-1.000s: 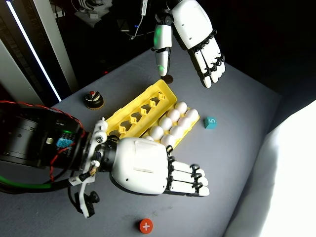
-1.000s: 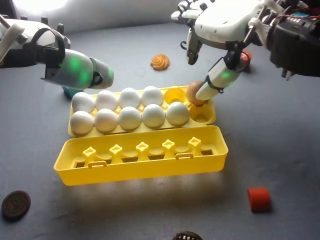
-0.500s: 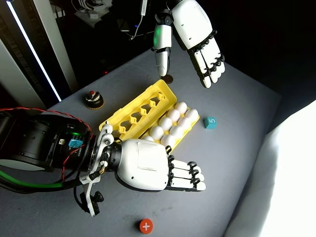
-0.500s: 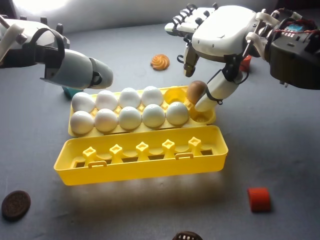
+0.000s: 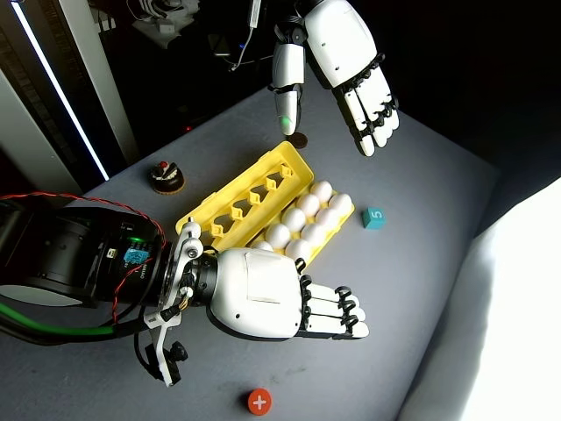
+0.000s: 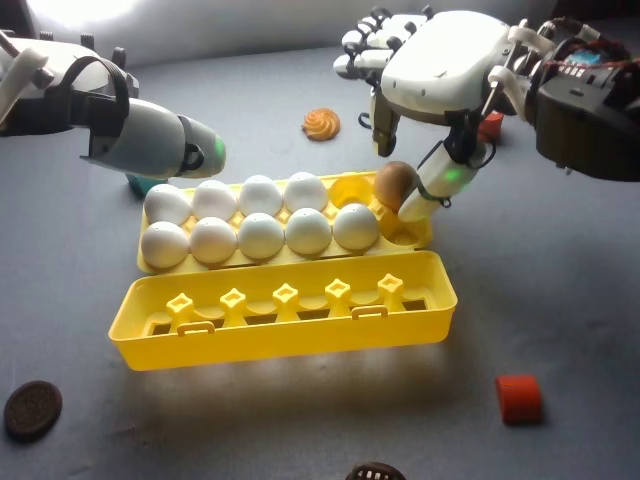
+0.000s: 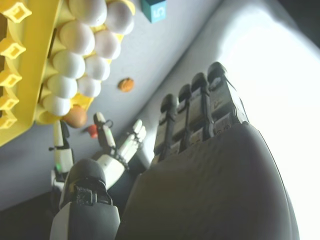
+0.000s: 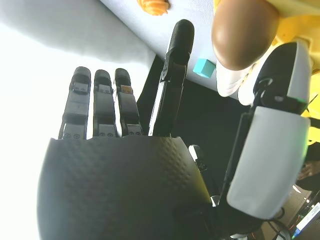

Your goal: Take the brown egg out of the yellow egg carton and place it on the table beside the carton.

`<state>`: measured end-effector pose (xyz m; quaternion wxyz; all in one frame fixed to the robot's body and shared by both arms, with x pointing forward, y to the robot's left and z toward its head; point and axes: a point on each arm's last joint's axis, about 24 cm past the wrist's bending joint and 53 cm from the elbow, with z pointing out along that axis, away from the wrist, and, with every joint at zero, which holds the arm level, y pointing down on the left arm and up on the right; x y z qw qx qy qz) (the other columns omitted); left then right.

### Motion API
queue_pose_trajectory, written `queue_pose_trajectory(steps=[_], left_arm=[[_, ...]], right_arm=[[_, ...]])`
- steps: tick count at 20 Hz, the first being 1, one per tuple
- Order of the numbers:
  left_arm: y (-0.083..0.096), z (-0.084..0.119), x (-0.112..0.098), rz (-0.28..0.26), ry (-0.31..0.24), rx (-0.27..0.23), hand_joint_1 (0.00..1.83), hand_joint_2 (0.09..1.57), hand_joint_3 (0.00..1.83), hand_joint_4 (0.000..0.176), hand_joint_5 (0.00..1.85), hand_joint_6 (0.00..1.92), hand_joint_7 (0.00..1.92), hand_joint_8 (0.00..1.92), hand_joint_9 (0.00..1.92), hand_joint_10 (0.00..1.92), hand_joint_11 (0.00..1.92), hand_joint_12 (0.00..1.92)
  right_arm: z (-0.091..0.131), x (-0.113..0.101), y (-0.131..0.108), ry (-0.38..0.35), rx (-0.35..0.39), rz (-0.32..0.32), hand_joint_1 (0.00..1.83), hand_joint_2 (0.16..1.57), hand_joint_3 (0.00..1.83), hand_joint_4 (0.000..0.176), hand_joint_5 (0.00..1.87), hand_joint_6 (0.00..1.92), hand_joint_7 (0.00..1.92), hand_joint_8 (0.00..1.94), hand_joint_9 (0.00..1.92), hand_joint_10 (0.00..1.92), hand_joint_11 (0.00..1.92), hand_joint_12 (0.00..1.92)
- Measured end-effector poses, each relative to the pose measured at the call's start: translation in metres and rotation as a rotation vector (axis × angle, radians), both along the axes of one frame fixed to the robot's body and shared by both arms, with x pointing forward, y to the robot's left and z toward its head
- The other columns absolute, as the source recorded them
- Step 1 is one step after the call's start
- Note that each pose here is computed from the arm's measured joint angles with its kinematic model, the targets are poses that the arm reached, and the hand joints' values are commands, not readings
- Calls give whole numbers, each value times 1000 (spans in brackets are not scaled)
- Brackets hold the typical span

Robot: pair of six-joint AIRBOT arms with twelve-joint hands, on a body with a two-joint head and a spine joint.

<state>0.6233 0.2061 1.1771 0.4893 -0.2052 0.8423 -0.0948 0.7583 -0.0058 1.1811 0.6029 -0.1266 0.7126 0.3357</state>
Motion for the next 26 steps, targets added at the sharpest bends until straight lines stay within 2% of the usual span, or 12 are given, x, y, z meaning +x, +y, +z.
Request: queue_pose_trajectory(steps=[1, 2, 6, 7, 8, 13, 14, 17, 18, 19, 20, 26], left_arm=[[0, 0, 0, 0, 0, 0, 0, 1147, 0, 0, 81, 6, 36, 8, 3, 1, 0, 0], [0, 0, 0, -1, 0, 0, 0, 1153, 2, 0, 60, 0, 14, 1, 0, 0, 0, 0], [0, 0, 0, 0, 0, 0, 0, 1153, 2, 0, 74, 7, 32, 9, 3, 1, 0, 0], [0, 0, 0, -1, 0, 0, 0, 1152, 2, 0, 73, 6, 28, 7, 0, 0, 0, 0], [0, 0, 0, -1, 0, -1, 0, 1152, 2, 0, 78, 7, 29, 6, 2, 1, 0, 0], [0, 0, 0, -1, 0, 0, 0, 1163, 6, 0, 35, 0, 9, 0, 0, 0, 0, 0], [0, 0, 0, 0, 0, 0, 0, 1165, 6, 0, 29, 0, 5, 0, 0, 0, 0, 0], [0, 0, 0, 0, 0, 0, 0, 1170, 8, 0, 36, 3, 0, 0, 0, 0, 0, 0], [0, 0, 0, -1, 0, 0, 0, 1166, 5, 0, 35, 3, 3, 1, 0, 0, 0, 0], [0, 0, 0, -1, 0, 0, 0, 1155, 0, 0, 1, 0, 0, 0, 0, 0, 0, 0], [0, 0, 0, 0, 0, 0, 0, 1157, 1, 0, 18, 7, 0, 0, 0, 0, 0, 0], [0, 0, 0, 1, 0, -3, 0, 1162, 2, 0, 25, 5, 1, 0, 0, 0, 0, 0]], right_arm=[[0, -1, 1, -3, -3, 3, 869, 686, 4, 117, 1133, 26, 144, 0, 0, 0, 0, 0], [-2, -1, 1, -2, -5, 4, 903, 663, 0, 152, 1210, 49, 153, 5, 0, 0, 0, 0], [0, 0, 1, -5, 3, 1, 966, 733, 23, 154, 1332, 89, 141, 1, 0, 0, 0, 0], [1, 0, 2, -8, 8, 2, 1086, 894, 20, 172, 1433, 117, 142, 1, 0, 0, 0, 0], [2, 0, 3, -11, 8, 4, 1109, 931, 19, 175, 1450, 121, 142, 1, 0, 0, 0, 0], [2, -1, 3, -12, 10, 5, 1122, 958, 1, 176, 1457, 116, 184, 9, 0, 0, 0, 0], [2, -1, 3, -12, 10, 5, 1132, 957, 1, 143, 1463, 107, 209, 10, 0, 0, 0, 0], [2, -1, 4, -12, 10, 5, 1133, 958, 1, 139, 1464, 105, 241, 20, 0, 0, 0, 0], [2, -1, 4, -12, 10, 5, 1124, 956, 0, 175, 1466, 100, 238, 12, 0, 0, 0, 0], [3, 0, 4, -13, 10, 5, 1129, 961, 0, 147, 1462, 99, 220, 3, 0, 0, 0, 0], [4, 0, 4, -13, 11, 5, 1123, 959, 0, 175, 1462, 103, 250, 13, 0, 0, 0, 0], [22, 2, 6, -27, 44, 5, 1120, 959, 0, 176, 1460, 104, 261, 11, 0, 0, 0, 0]])
